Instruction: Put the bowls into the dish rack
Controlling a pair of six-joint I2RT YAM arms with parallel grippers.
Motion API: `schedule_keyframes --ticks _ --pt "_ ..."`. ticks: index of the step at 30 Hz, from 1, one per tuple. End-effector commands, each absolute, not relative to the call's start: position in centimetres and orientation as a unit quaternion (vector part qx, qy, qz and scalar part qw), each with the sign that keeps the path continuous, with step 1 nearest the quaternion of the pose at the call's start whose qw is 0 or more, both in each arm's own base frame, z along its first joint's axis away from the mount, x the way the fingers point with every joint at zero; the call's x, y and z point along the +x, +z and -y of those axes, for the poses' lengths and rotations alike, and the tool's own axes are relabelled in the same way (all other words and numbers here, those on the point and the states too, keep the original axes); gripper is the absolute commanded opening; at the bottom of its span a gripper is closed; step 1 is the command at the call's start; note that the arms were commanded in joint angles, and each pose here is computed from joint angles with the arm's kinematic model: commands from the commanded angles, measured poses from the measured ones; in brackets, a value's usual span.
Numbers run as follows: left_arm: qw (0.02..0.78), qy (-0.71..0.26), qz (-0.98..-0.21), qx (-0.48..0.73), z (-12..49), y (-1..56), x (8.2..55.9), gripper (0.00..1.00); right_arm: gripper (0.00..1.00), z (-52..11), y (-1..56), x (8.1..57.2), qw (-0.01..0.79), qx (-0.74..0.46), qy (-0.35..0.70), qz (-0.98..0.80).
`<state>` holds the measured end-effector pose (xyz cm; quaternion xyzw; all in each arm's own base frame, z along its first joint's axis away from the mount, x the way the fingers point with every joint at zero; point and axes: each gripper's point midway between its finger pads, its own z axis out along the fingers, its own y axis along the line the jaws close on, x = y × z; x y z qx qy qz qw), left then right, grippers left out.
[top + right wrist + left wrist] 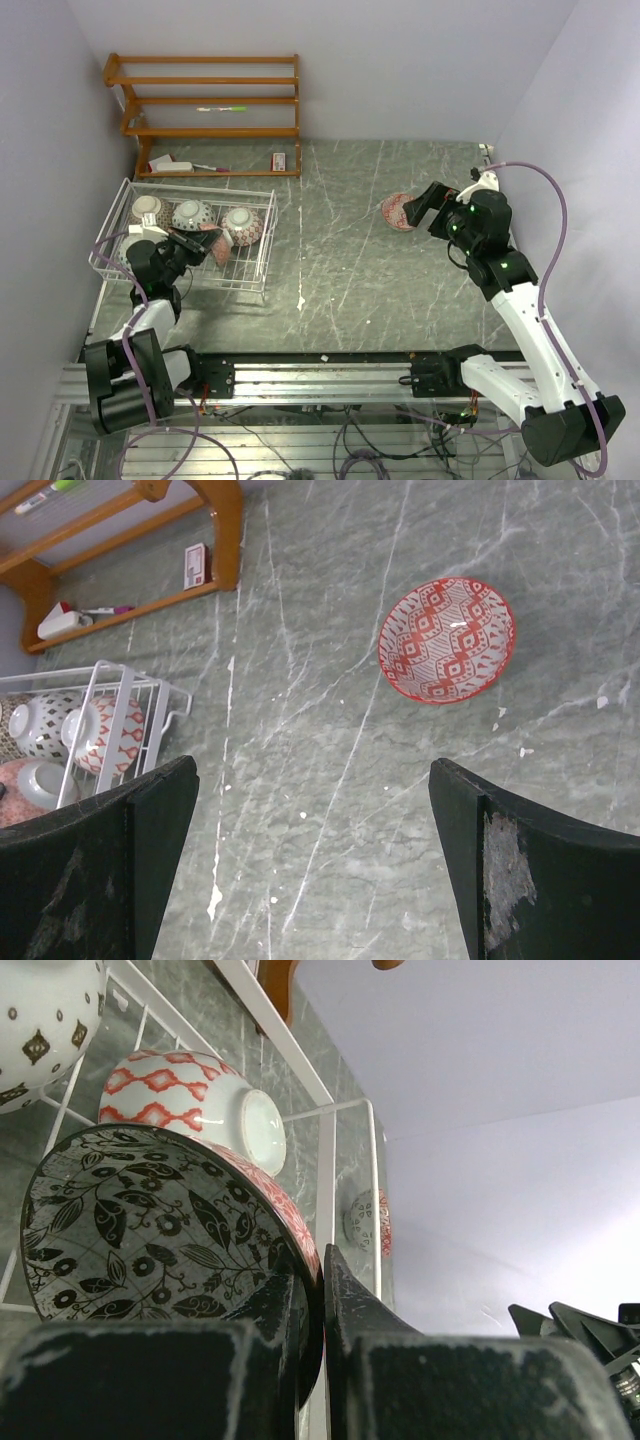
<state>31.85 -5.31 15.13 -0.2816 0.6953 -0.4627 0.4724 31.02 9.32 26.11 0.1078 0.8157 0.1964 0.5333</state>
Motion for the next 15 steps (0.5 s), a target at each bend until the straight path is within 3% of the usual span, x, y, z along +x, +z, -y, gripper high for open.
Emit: schedule_keyframes --ticks 1,5,9,15 --pt "0.457 -0.446 -0.712 -0.292 4.9 13.6 31.1 0.14 1.00 -9.2 26.7 31.3 0.548 0.102 0.198 -0.807" --pt "0.442 -0.398 -0.736 -0.323 3.9 11.2 30.2 0.27 1.00 -9.4 26.2 31.5 0.545 0.097 0.201 -0.808" --pt "0.427 -0.364 -0.747 -0.357 2.6 8.5 29.2 0.50 1.00 -9.8 25.9 31.8 0.542 0.088 0.204 -0.811" --pt "0.416 -0.349 -0.748 -0.381 1.6 6.6 28.7 0.52 1.00 -9.9 25.7 31.8 0.541 0.085 0.206 -0.811"
